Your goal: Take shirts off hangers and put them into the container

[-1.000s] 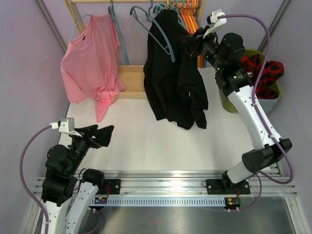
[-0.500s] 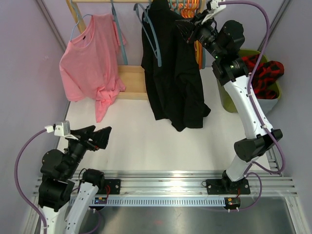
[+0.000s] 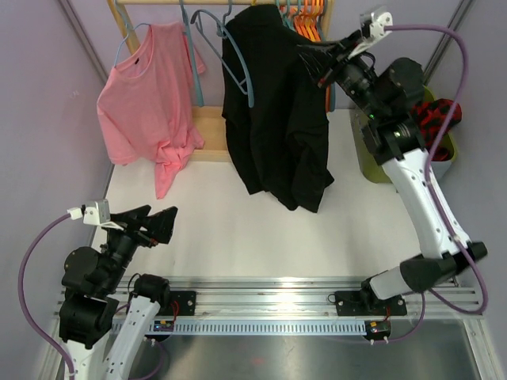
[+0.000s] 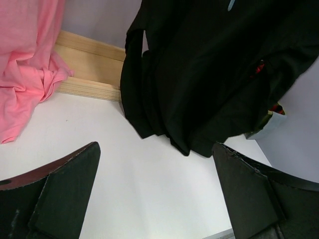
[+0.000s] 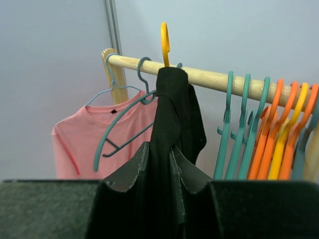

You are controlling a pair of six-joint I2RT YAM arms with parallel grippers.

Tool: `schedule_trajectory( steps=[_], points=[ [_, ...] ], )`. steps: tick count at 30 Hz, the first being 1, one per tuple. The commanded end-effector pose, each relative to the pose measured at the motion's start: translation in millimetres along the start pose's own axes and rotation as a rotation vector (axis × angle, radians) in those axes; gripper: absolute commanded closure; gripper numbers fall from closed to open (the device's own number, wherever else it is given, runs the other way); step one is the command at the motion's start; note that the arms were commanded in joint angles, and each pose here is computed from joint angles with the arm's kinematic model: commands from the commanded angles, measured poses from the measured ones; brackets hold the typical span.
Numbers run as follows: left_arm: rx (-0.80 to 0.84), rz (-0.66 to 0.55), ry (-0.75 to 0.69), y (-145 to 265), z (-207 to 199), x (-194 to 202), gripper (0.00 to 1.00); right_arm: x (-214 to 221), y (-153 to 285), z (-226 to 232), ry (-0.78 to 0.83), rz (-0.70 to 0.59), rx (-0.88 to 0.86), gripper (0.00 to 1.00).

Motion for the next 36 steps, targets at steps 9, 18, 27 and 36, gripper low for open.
schedule_trajectory(
  steps=[9, 18, 27, 36],
  points=[
    [0.094, -0.004, 0.004, -11, -14, -8, 0.01, -72, 167, 57, 0.042, 0.339, -0.015, 1.00],
    [0.295, 0.022, -0.033, -13, -42, -20, 0.01, -54, 243, 107, -0.153, 0.641, -0.322, 1.00],
    [1.186, 0.356, -0.008, 8, -107, -15, 0.01, -33, 250, 133, -0.350, 0.589, -0.560, 1.00],
    [1.219, 0.458, -0.053, -21, -92, 3, 0.01, -27, 245, 136, -0.373, 0.561, -0.646, 1.00]
  ],
)
Point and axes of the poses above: each gripper's point midway between its finger pads, its own y axis back along the fingers, its own z axis along the line the jaws close on, x = y × z, the point moved 8 cm from there along y, back along the fingers, and after that the axes turned 9 degrees about y, right-handed, at the moved point
